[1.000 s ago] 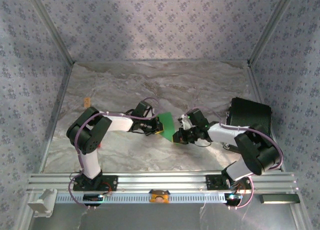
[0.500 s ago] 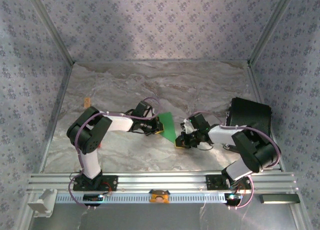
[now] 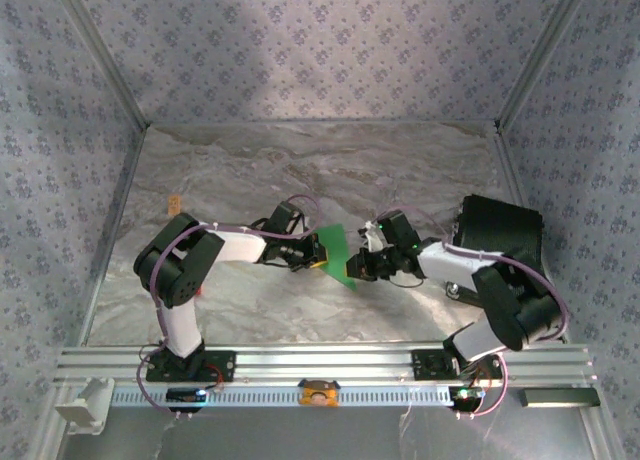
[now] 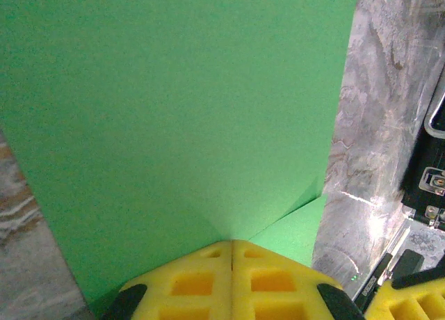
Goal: Fold a paper plane with a square sheet of paper (pick it up from the middle)
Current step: Third fold the triangle at the center of the table.
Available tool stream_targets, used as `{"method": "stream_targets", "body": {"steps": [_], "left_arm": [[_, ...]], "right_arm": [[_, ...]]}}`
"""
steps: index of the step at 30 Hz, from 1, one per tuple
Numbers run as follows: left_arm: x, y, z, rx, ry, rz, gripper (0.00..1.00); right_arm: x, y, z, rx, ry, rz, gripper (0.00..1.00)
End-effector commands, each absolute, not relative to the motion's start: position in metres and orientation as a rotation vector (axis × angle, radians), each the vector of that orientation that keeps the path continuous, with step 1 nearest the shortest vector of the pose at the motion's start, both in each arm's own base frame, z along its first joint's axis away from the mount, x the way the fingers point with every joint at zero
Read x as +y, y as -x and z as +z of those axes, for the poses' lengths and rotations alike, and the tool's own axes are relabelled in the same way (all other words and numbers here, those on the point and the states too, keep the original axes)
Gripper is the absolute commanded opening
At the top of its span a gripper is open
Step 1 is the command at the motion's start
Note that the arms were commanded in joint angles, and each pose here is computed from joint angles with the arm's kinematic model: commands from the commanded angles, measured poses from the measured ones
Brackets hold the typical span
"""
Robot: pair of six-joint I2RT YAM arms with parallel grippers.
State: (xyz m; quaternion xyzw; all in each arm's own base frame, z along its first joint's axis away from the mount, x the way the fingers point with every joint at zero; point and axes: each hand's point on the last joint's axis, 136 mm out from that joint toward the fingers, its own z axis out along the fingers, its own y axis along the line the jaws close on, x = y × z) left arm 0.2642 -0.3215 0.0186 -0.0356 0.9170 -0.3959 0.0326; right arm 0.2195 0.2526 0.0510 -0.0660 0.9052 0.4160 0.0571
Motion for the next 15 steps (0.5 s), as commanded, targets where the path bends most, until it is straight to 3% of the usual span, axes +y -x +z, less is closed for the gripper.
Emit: {"method": "stream_targets", "body": {"steps": [1,5,15], "left_arm": [[-0.302,-0.254,-0.014,2.927,0.166,-1.066,0.00],[-0.301,-0.254,-0.014,2.928,0.168,-1.065,0.00],[-0.301,-0.254,-0.013,2.930,0.153,-1.066,0.00]], "right_arm": [[0.252,-0.209,0.031,2.825,0.217,1.260,0.08],[0.240,-0.192,0.009,2.888,0.150,1.253,0.08],[0.224,-0.177,0.016,2.868,0.052,1.215,0.08]]}}
